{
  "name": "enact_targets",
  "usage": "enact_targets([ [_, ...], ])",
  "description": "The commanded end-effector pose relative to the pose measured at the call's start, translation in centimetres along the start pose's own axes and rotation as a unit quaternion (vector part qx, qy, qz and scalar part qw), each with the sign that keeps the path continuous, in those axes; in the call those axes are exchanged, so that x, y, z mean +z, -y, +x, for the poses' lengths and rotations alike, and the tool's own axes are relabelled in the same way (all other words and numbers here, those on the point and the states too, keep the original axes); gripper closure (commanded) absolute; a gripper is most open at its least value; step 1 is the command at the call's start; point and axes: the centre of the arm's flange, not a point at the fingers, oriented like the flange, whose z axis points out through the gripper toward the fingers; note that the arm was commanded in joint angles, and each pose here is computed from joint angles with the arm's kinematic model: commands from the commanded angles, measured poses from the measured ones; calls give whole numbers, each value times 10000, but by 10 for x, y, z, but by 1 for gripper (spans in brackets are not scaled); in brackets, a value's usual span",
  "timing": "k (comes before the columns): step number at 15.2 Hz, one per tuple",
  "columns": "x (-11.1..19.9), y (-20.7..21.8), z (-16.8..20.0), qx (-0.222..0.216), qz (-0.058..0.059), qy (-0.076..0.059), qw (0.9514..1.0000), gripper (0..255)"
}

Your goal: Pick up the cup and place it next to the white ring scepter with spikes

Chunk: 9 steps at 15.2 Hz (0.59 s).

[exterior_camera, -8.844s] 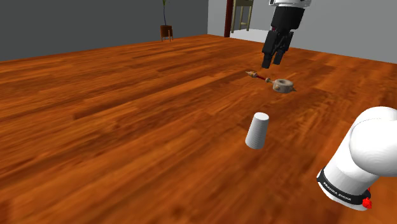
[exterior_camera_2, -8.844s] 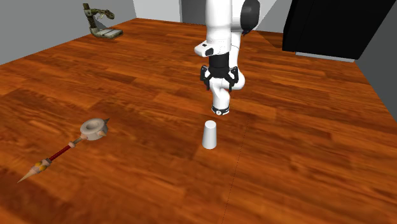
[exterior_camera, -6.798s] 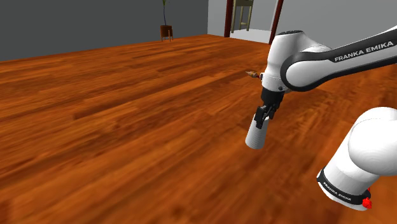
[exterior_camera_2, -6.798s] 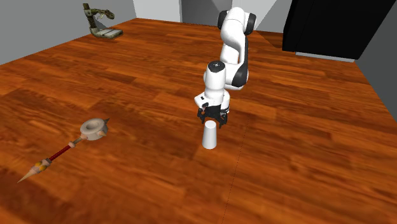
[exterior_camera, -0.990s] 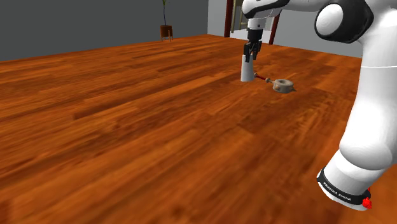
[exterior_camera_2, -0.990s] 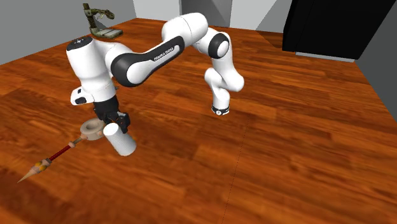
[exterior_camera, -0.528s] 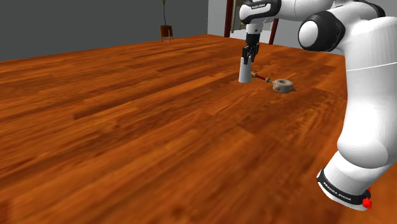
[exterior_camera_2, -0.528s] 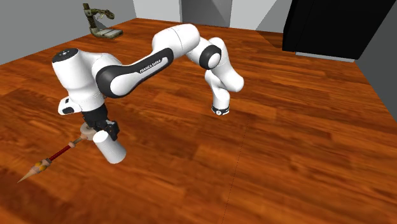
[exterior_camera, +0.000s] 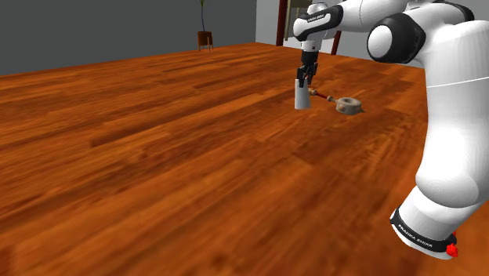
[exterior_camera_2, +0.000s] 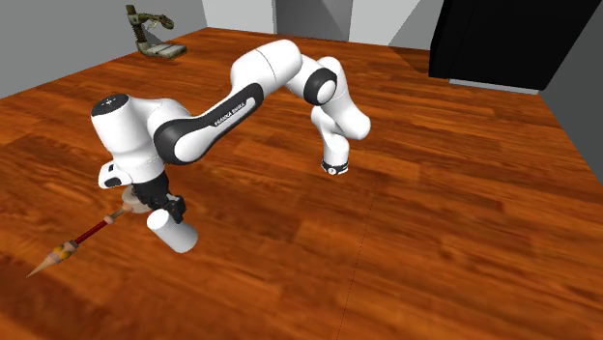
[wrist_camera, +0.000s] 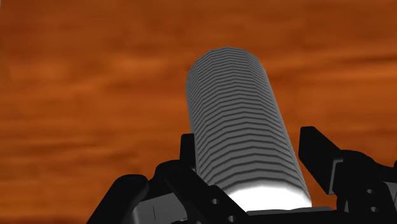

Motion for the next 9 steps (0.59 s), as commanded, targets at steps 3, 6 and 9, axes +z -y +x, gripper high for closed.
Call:
enact_targets([
  [3, 22, 0, 0, 1, -2, -4, 10000, 255],
  [6, 37, 0, 1, 1, -2, -4, 10000, 255],
  [9, 53, 0, 1, 1, -2, -4, 10000, 255],
])
